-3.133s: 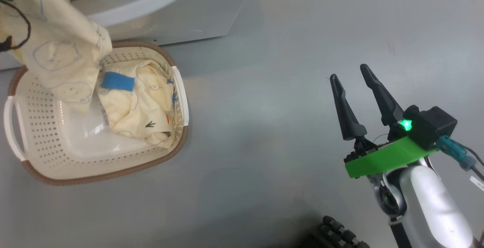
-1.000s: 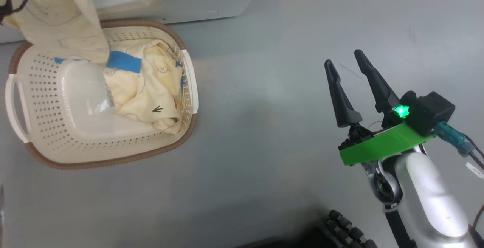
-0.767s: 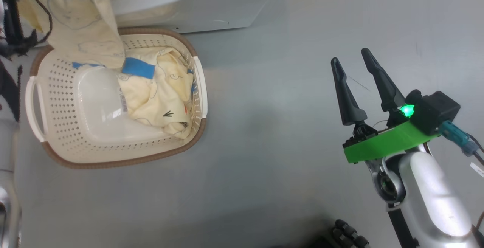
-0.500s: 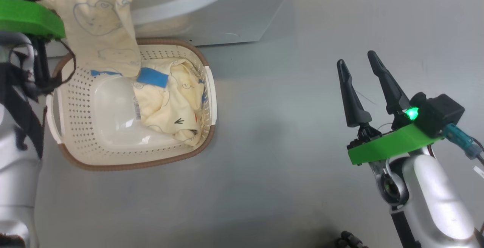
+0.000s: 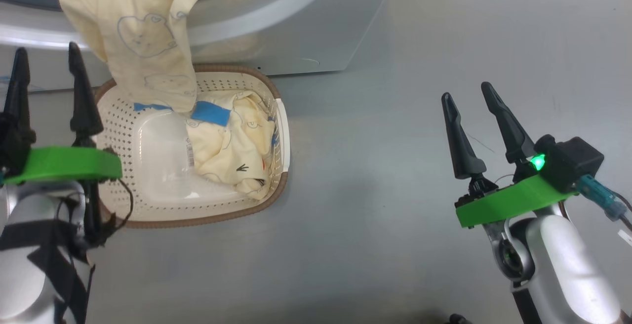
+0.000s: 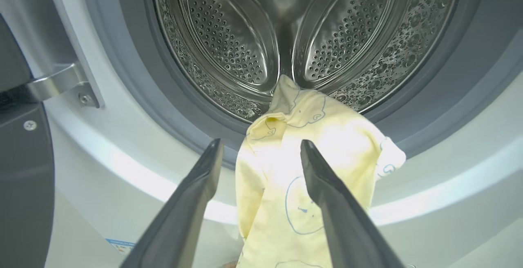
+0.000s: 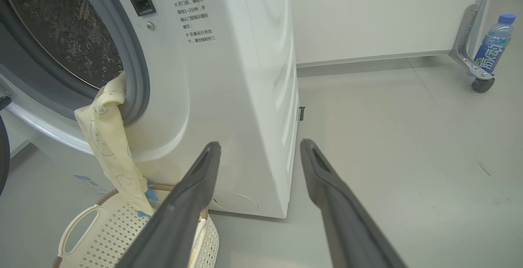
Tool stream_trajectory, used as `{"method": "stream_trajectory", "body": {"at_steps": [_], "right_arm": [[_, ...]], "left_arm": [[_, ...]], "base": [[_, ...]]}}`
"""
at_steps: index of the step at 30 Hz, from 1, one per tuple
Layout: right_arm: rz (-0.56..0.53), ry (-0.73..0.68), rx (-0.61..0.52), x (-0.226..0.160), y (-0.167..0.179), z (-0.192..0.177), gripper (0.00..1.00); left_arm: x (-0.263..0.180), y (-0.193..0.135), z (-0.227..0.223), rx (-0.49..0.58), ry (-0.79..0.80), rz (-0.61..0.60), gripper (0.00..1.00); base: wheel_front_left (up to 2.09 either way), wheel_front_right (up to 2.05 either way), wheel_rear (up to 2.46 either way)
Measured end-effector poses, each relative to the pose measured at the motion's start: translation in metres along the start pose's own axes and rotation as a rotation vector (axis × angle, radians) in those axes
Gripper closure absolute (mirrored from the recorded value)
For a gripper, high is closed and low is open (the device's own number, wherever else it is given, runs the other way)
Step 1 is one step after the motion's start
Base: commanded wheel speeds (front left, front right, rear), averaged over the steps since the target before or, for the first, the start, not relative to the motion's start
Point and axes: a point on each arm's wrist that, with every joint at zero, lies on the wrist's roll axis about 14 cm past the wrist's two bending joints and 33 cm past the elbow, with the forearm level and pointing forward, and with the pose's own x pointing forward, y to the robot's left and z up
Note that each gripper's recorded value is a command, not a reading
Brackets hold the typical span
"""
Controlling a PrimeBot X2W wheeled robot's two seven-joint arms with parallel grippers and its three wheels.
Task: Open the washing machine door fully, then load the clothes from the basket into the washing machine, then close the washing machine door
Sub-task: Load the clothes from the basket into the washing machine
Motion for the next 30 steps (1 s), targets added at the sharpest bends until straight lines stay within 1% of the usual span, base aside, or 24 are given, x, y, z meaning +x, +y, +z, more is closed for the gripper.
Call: {"method": "stream_trajectory", "body": {"at_steps": [7, 10, 16, 30], "right_arm": [[0.004, 0.001, -0.012, -0.001, 0.001, 0.0, 0.0], [0.004, 0.002, -0.012, -0.001, 0.001, -0.001, 0.0], [0.006, 0.0, -0.013, -0.001, 0.001, 0.0, 0.0], [0.002, 0.0, -0.014, -0.002, 0.0, 0.001, 0.0]], "left_arm": [[-0.042, 0.012, -0.016, -0.019, 0.042, 0.072, 0.0], [-0.053, 0.017, -0.017, -0.021, 0.046, 0.107, 0.0], [-0.074, 0.022, -0.022, -0.021, 0.074, 0.137, 0.0], [-0.096, 0.023, -0.025, -0.022, 0.1, 0.163, 0.0]], "base": [[0.0, 0.0, 0.0], [0.0, 0.0, 0.0], [0.0, 0.0, 0.0], [0.0, 0.0, 0.0]]}}
